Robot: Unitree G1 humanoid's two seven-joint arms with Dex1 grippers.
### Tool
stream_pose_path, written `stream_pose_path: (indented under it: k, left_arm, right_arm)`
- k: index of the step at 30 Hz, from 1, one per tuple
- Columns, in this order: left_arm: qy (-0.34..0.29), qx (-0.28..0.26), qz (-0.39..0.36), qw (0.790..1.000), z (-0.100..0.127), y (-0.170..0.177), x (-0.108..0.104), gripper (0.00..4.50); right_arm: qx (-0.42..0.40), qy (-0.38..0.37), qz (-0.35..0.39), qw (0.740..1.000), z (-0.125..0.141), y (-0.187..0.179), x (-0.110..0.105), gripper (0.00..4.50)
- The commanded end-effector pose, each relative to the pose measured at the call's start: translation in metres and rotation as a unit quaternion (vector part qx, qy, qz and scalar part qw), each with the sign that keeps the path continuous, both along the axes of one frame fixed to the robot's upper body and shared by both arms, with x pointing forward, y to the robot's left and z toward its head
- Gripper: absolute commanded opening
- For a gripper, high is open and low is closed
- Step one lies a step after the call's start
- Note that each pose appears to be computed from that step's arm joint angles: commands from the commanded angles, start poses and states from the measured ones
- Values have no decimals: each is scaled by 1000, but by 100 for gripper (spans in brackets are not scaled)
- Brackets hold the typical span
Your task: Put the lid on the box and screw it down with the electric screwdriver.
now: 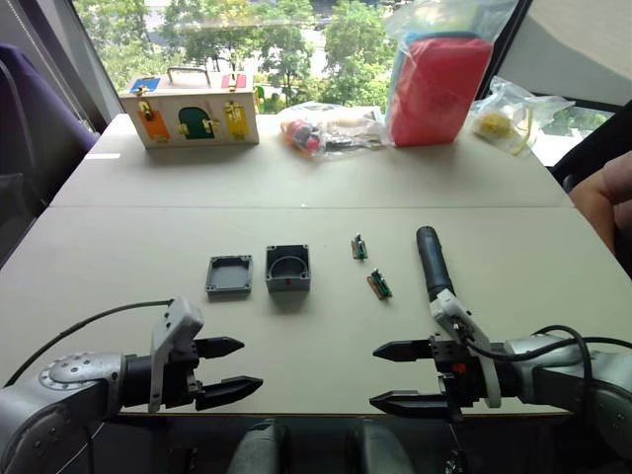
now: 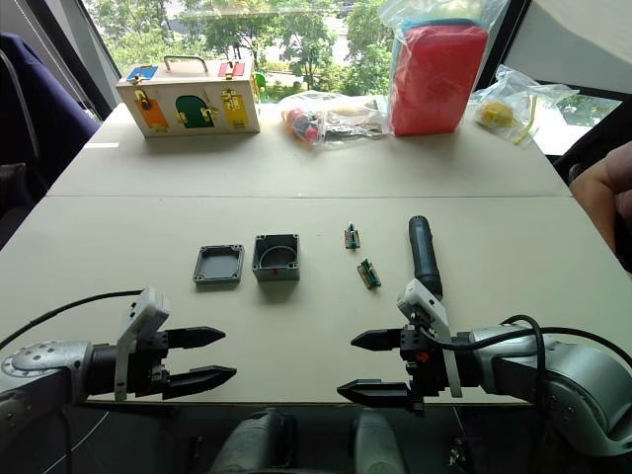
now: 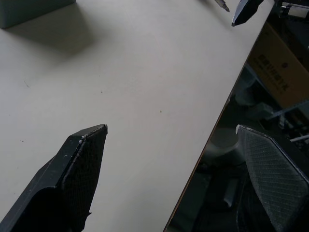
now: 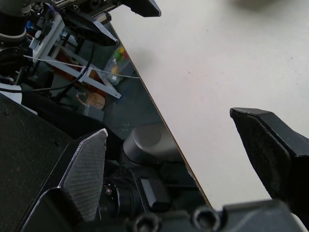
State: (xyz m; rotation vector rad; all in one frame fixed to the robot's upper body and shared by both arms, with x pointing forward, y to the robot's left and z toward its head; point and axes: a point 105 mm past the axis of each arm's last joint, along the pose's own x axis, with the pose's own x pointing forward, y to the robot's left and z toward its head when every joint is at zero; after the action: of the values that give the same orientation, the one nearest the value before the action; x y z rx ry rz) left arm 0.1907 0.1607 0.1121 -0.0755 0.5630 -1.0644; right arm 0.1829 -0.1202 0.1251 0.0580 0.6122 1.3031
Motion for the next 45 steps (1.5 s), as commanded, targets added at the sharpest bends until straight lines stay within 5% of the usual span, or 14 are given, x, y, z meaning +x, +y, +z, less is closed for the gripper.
stream_pose_path:
  k: [1,15,19,22,30,39,45]
  left_arm:
    - [-14,-5,-12,1000,4,-5,-1,440]
    - [-33,-1,6,999,9,-1,10,440]
    - [-50,31,49,997,11,12,30,440]
    - [-84,43,39,995,33,20,50,440]
    - [-193,156,-106,963,90,-2,112,440]
    - [-207,251,-260,909,73,-51,157,440]
    - [-200,270,-307,890,57,-70,160,440]
  right_arm:
    - [-8,-15,12,1000,2,3,-3,450]
    - [-4,-37,4,999,2,4,7,450]
    - [-16,-39,-35,998,10,1,20,450]
    - [0,-56,-42,998,27,6,25,450]
    - [11,-137,-41,990,62,25,40,450]
    - [-49,-178,-100,978,38,23,56,450]
    - [-39,-181,-128,974,29,31,53,450]
